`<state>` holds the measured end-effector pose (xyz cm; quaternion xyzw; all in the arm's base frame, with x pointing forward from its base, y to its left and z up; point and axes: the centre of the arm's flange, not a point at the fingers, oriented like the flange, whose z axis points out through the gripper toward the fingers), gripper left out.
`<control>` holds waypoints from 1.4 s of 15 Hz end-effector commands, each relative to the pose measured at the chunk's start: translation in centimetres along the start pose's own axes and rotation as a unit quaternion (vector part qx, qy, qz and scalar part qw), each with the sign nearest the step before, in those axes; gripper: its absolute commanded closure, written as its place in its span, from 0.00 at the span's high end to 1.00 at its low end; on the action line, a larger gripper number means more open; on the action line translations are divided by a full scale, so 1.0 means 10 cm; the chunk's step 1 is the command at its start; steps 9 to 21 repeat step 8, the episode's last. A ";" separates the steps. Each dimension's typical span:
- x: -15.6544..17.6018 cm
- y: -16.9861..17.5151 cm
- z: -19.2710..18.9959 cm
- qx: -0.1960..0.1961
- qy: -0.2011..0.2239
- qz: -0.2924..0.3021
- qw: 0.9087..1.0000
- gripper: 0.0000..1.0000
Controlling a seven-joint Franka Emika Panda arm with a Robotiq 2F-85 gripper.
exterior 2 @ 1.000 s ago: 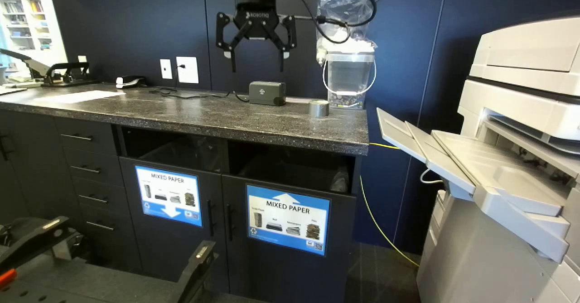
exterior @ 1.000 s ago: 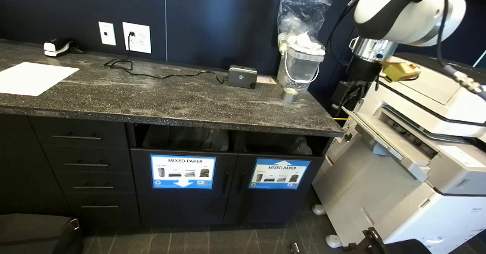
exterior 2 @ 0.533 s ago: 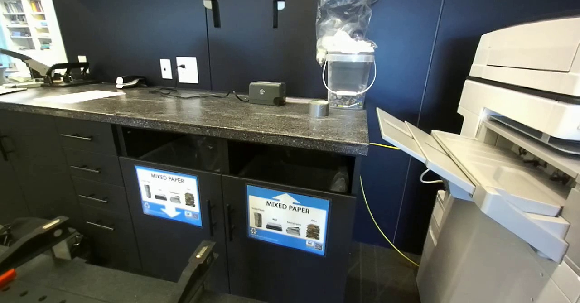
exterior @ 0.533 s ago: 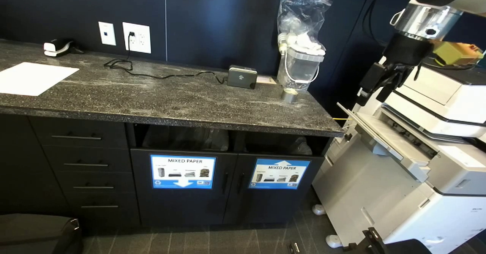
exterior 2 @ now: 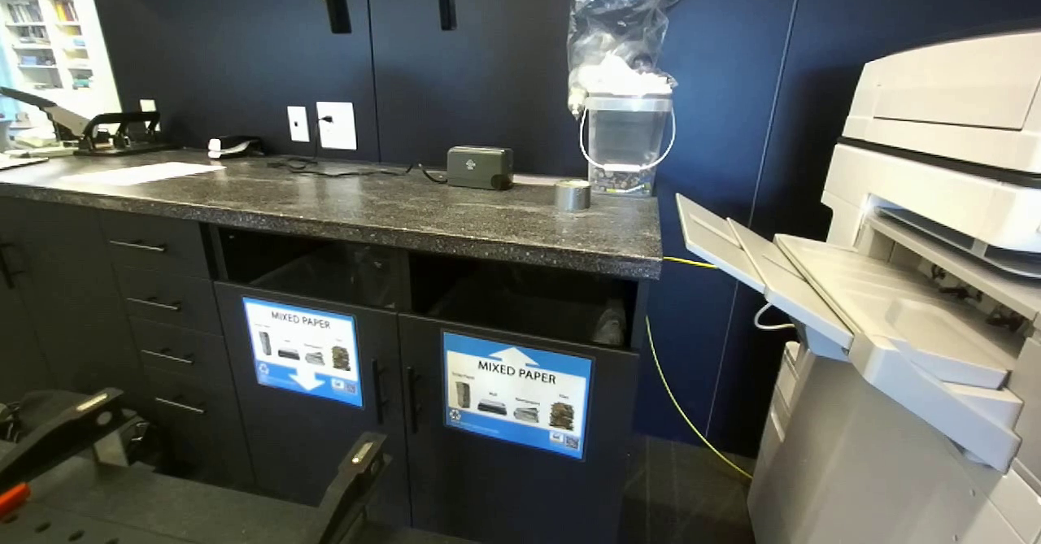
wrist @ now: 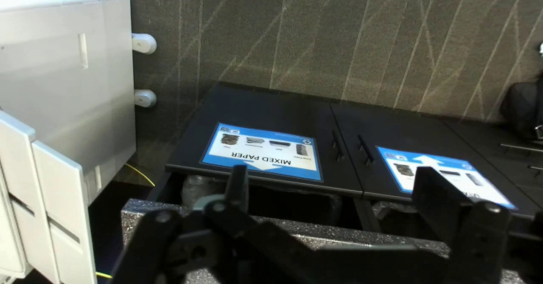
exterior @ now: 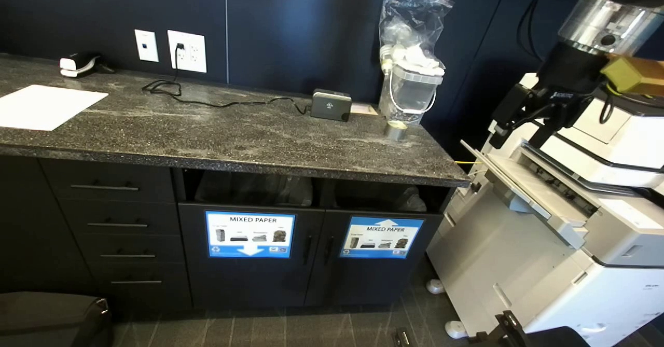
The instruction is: Put the right and left white pieces of paper in the right bin respectively
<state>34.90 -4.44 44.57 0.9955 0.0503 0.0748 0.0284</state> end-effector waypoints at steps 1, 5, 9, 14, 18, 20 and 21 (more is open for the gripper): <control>-0.23 -0.13 -0.12 -0.020 0.017 0.033 0.999 1.00; -0.17 -0.07 -0.04 -0.018 0.008 0.033 0.999 1.00; -0.21 -0.08 -0.05 -0.020 0.010 0.037 0.999 1.00; -0.21 -0.08 -0.05 -0.020 0.010 0.037 0.999 1.00; -0.21 -0.08 -0.05 -0.020 0.010 0.037 0.999 1.00; -0.21 -0.08 -0.05 -0.020 0.010 0.037 0.999 1.00; -0.21 -0.08 -0.05 -0.020 0.010 0.037 0.999 1.00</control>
